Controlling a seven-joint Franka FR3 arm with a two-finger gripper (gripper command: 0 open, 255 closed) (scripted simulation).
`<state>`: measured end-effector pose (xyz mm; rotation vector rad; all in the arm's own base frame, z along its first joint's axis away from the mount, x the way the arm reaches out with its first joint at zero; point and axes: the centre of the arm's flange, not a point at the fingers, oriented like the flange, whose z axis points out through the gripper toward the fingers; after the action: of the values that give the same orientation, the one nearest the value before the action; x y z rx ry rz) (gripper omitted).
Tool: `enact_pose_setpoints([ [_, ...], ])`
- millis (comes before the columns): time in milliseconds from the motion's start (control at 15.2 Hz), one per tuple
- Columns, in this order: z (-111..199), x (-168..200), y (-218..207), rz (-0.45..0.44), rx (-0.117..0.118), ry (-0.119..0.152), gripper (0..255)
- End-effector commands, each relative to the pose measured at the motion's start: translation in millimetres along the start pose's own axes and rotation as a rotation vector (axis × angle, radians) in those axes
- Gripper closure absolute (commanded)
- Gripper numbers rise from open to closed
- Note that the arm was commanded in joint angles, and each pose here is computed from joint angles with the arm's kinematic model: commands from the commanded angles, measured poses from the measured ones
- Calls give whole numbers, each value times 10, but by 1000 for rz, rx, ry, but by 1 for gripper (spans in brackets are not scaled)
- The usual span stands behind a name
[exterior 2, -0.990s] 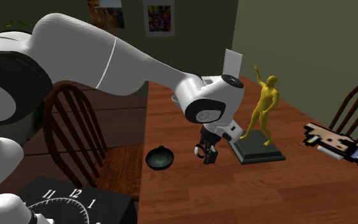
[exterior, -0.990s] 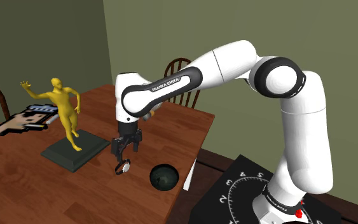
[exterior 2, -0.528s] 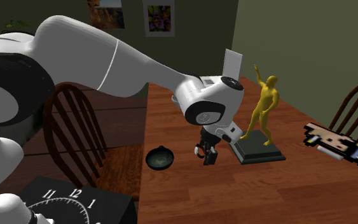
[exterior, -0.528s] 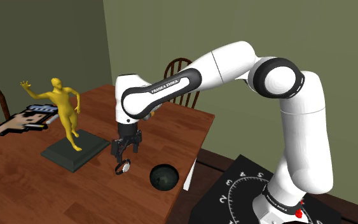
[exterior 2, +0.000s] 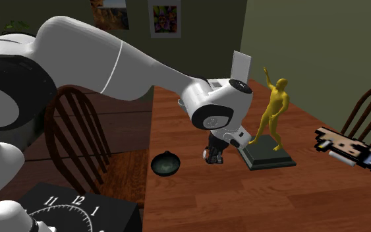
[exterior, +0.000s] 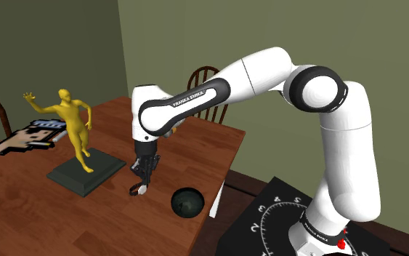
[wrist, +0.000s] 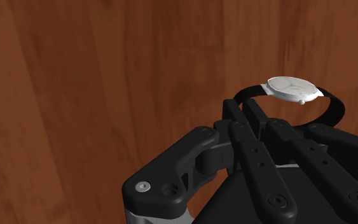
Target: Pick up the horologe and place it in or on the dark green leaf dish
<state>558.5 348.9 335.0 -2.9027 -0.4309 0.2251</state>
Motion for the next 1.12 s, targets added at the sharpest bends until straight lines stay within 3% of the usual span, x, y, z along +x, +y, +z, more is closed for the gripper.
enact_pose_setpoints([
  [0,0,0,0,0,0,0,255],
  [1056,-716,-89,-160,0,0,0,255],
])
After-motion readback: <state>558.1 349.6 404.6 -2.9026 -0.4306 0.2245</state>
